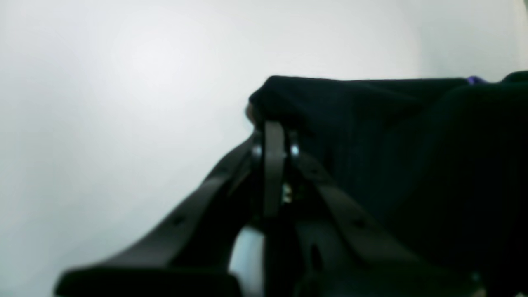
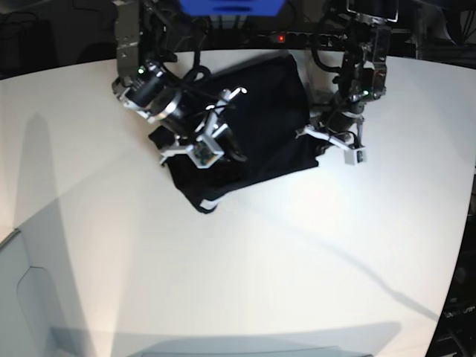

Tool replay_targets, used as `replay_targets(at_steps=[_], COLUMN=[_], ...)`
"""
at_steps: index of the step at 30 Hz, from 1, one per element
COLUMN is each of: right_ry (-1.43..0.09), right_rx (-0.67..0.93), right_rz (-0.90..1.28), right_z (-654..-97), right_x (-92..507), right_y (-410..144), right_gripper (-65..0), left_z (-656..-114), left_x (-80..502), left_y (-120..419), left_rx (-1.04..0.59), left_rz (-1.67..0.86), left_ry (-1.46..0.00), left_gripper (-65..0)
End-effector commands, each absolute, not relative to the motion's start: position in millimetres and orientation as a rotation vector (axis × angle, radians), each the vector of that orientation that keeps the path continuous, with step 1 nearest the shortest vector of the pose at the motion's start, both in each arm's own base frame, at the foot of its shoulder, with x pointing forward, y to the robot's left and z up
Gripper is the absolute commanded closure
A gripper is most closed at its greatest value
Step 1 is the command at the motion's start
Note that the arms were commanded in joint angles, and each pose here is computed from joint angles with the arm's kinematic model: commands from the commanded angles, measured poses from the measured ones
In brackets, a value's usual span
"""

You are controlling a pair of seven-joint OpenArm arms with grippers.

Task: Fold the T-shirt properly
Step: 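Grasp the folded bundle with both grippers and lift it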

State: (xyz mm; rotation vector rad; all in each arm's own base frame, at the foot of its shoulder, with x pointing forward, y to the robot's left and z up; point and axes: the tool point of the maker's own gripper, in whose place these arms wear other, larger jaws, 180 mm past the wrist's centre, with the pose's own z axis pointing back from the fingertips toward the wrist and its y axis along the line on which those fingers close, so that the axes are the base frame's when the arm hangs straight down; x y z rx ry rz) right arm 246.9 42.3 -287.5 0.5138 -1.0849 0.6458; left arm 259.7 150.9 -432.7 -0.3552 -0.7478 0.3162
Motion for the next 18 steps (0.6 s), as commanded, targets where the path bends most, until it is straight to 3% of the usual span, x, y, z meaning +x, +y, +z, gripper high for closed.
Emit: replay_targets(at_steps=[1, 8, 18], right_ry=[-1.146, -1.139, -1.028], right_rx=[0.565, 0.672, 0.695], right_rz=[0.669, 0.786, 0.850], right_z=[-270, -261, -300], right_x=[246, 229, 237], right_y=[53, 98, 115], right_gripper=[0.0, 0.0, 0.0], left_z=[-440, -435, -435], left_x=[254, 259, 256], left_y=[153, 152, 157], left_rx=[-0.333, -0.343, -0.335], left_rz=[0.311, 0.313, 0.318], left_ry=[-0.696, -0.713, -0.711], left_gripper=[0.0, 0.0, 0.0])
